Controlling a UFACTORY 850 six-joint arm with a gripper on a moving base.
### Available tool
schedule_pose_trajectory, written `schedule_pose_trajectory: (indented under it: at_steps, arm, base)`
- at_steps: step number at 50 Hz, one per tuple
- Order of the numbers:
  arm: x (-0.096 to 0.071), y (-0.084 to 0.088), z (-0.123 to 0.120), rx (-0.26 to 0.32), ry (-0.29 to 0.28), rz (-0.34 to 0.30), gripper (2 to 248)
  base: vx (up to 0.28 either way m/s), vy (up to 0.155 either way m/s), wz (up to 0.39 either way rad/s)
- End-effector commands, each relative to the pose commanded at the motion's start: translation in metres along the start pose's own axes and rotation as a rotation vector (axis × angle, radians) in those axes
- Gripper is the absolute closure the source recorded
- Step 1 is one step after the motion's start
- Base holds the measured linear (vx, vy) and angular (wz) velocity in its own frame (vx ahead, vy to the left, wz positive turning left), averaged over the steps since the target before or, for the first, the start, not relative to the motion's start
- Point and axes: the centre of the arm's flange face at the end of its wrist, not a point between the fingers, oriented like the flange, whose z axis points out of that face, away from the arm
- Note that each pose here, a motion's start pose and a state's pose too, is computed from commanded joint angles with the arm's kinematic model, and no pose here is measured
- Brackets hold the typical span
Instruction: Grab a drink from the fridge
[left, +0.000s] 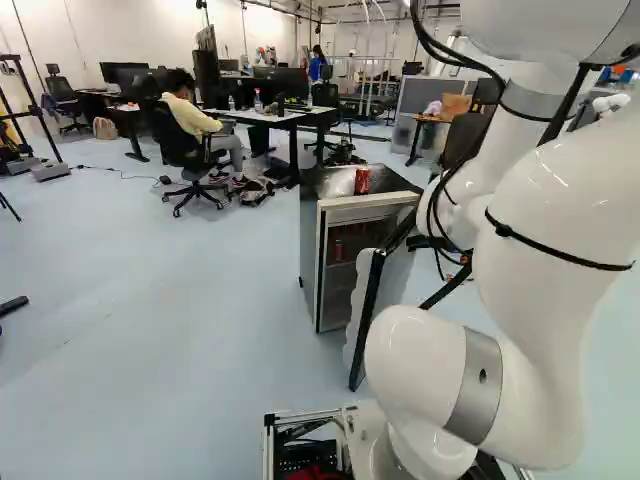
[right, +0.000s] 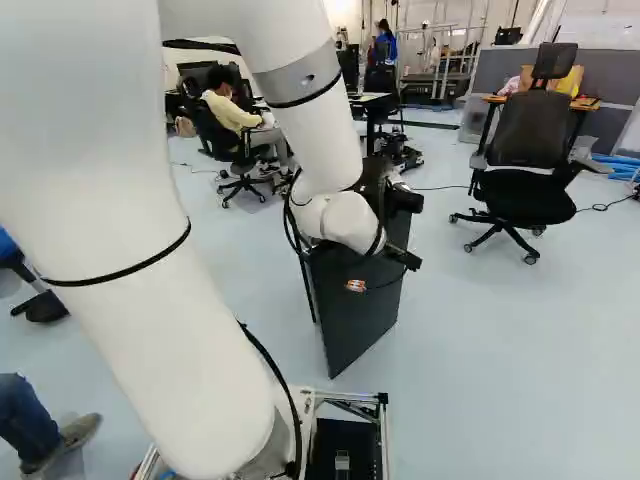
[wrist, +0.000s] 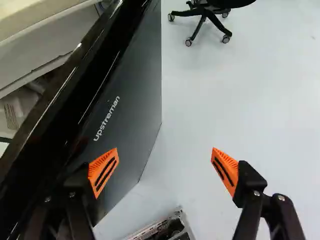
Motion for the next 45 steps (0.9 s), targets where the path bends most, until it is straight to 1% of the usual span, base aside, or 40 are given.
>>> schedule_pose_trajectory:
  at_steps: [45]
  arm:
    - [-0.015,-0.038,-0.013,0.072,-0.003,-0.12,3]
  base:
    - [0.0,0.0,0.0]
